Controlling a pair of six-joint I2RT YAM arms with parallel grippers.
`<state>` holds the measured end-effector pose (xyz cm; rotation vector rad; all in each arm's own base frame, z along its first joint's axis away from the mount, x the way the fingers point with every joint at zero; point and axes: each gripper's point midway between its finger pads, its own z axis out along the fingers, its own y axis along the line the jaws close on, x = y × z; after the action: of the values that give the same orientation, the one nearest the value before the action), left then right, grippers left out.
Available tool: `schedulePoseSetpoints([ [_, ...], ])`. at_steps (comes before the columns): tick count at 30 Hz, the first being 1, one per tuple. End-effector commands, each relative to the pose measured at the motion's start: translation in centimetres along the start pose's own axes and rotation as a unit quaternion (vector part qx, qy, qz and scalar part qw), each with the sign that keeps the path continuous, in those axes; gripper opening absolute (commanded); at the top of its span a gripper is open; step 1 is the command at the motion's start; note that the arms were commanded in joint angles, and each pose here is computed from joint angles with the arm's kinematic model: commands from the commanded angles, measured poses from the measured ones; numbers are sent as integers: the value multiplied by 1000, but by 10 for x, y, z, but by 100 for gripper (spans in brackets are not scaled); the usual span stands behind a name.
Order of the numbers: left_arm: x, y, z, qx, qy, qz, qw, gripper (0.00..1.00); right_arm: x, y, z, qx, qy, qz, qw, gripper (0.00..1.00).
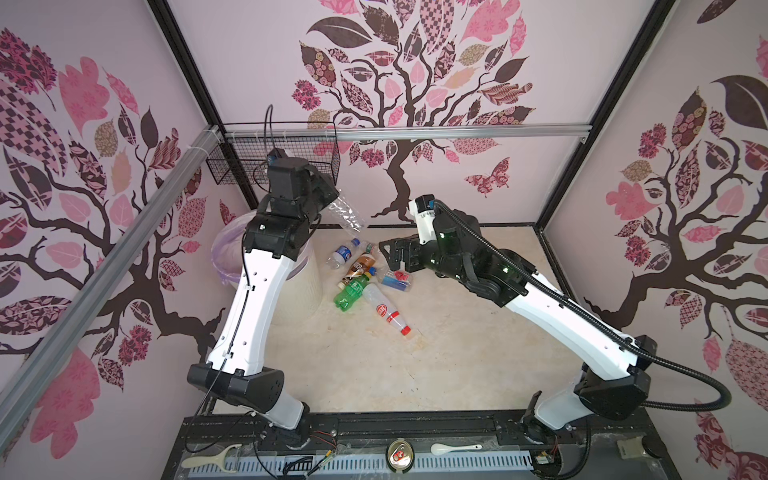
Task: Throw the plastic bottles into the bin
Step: 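Carry the clear bottle with the left gripper over the bin and release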
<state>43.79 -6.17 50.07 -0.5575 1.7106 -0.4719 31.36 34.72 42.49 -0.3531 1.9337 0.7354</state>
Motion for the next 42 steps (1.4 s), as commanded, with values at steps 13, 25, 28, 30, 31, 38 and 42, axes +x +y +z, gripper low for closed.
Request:
schedulePoseSetpoints([
  [13, -215, -5, -148, -74, -400, 111, 907, 24, -15, 19, 19, -21, 5, -24, 999, 99],
  [25, -55, 150, -17, -269, -145, 126, 944, 47, 6, 16, 31, -28, 31, -10, 999, 100],
  [28, -57, 149, -18, -267, -140, 137, 944, 83, 9, 13, 28, -24, 33, -11, 999, 99],
  [30, -73, 132, -23, -246, -155, 138, 947, 98, 13, 10, 28, -21, 34, -7, 999, 99],
  [31, -80, 122, -26, -228, -162, 134, 951, 98, 15, 9, 28, -21, 34, -3, 999, 100],
  [38, -74, 59, -30, -128, -152, 96, 975, 98, 23, 6, 31, -18, 43, 9, 999, 99],
  [42, -46, 40, -19, -97, -114, 107, 983, 98, 26, -4, 29, -6, 44, 18, 999, 100],
])
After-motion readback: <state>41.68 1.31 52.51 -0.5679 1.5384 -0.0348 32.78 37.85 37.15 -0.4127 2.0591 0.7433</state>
